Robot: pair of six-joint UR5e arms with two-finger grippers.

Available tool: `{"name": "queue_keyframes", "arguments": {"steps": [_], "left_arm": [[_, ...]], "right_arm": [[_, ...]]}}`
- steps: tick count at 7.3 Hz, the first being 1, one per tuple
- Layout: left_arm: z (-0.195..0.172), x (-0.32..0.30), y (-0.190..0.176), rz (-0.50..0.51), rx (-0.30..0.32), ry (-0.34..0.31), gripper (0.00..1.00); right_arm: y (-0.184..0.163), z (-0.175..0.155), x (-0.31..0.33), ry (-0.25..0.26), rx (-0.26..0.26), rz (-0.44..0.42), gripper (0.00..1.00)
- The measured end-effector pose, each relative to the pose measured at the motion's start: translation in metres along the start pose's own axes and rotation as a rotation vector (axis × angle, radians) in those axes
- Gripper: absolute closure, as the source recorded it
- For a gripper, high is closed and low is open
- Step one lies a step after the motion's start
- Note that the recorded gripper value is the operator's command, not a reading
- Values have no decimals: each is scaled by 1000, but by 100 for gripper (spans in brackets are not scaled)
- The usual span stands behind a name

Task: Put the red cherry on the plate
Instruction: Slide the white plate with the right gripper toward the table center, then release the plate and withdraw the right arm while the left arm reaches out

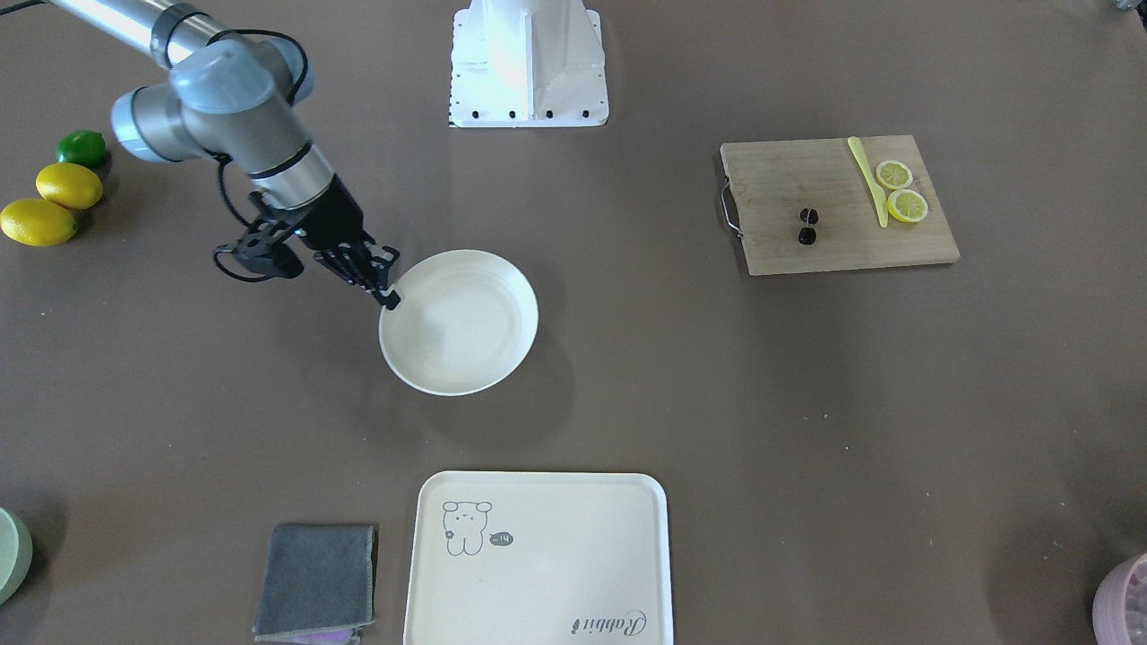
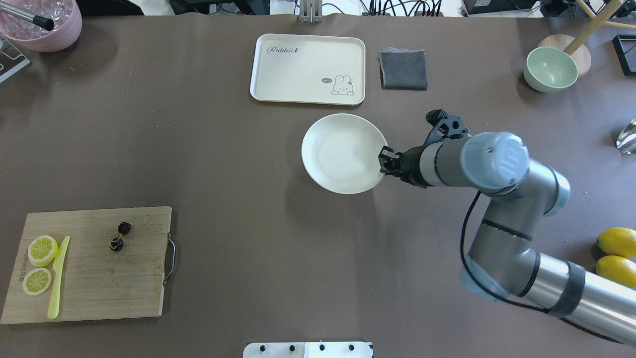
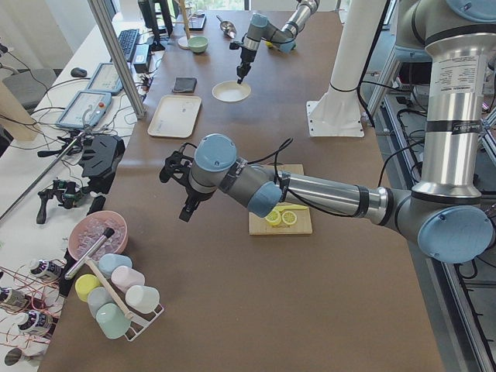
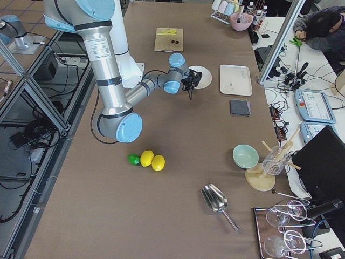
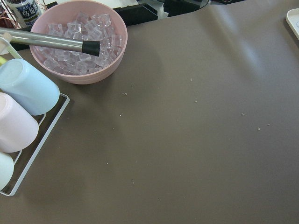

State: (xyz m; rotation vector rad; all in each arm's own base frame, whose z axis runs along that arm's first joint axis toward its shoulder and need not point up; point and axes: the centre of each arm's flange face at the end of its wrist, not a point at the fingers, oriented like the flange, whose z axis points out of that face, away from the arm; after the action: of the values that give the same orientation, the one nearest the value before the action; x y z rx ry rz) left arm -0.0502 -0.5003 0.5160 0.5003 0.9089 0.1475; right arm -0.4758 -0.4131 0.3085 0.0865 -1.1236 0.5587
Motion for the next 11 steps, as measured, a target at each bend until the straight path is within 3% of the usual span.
{"name": "queue_keyframes", "arguments": {"steps": [2, 4, 6, 7, 9, 11], "left_arm": [[1, -1, 1, -3, -2, 0, 2], [1, -3, 2, -6, -4, 0, 2], [2, -3, 2, -7, -5, 0, 2], [2, -3, 2, -7, -5, 1, 2], [1, -1, 2, -8, -4, 5, 1], [1, 19, 8, -58, 6, 23, 1]], "right_arm": [[73, 20, -35, 47, 40, -19, 100], [106, 39, -52, 65, 58, -35, 100], [115, 51, -69, 63, 73, -40, 29], [115, 51, -75, 58, 77, -47, 0], [104, 45, -81, 50, 84, -91, 0], [51, 11, -89, 72, 75, -137, 0]]}}
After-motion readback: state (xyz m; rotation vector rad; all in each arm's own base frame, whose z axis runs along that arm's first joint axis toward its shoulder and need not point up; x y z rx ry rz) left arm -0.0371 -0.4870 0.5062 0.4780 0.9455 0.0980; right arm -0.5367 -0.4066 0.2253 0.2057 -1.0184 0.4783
